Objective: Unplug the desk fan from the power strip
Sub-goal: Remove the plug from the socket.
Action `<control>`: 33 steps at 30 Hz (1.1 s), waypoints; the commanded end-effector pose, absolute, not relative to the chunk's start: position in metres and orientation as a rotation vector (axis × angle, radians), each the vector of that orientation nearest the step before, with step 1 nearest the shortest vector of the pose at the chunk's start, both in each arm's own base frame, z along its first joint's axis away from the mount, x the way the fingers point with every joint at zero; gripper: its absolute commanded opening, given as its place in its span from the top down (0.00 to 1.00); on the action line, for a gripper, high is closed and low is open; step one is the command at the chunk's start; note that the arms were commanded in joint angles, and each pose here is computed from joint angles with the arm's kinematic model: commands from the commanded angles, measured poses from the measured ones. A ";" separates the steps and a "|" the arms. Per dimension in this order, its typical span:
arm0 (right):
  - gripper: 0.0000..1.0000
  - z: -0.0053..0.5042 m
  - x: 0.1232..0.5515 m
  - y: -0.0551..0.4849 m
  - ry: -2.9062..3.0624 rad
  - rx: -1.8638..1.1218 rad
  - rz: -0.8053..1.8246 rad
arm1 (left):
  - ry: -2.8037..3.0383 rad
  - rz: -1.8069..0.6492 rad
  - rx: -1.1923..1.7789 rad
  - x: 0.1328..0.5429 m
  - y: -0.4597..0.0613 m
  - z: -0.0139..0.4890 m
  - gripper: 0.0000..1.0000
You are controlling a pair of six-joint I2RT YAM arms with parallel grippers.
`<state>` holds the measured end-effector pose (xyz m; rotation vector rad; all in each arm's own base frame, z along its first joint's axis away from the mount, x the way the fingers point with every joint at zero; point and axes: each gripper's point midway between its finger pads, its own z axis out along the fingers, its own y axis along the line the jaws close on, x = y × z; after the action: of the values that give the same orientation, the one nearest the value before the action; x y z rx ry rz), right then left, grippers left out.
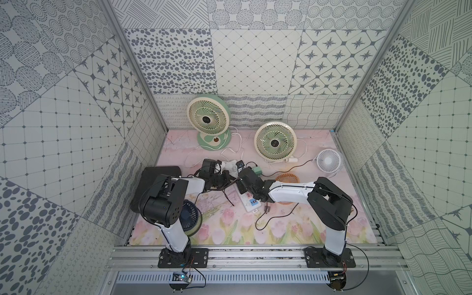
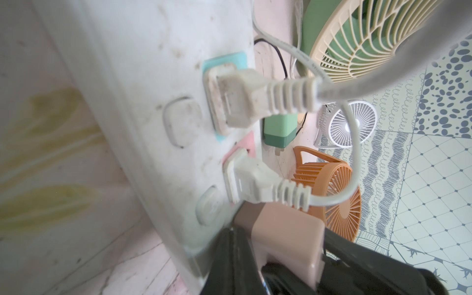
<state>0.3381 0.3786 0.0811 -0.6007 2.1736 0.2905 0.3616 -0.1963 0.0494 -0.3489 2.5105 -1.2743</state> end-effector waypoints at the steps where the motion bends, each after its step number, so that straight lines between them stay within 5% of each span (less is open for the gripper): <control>1: 0.83 0.103 0.348 0.387 2.142 -0.508 0.450 | 2.596 -1.200 -0.397 0.351 -0.189 0.031 1.00; 33: 0.83 0.104 0.344 0.393 2.131 -0.535 0.399 | 2.601 -1.192 -0.409 0.351 -0.186 0.027 1.00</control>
<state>0.3430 0.3759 0.0808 -0.5249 2.2138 0.3862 0.3630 -0.1959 0.0495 -0.3473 2.5046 -1.2704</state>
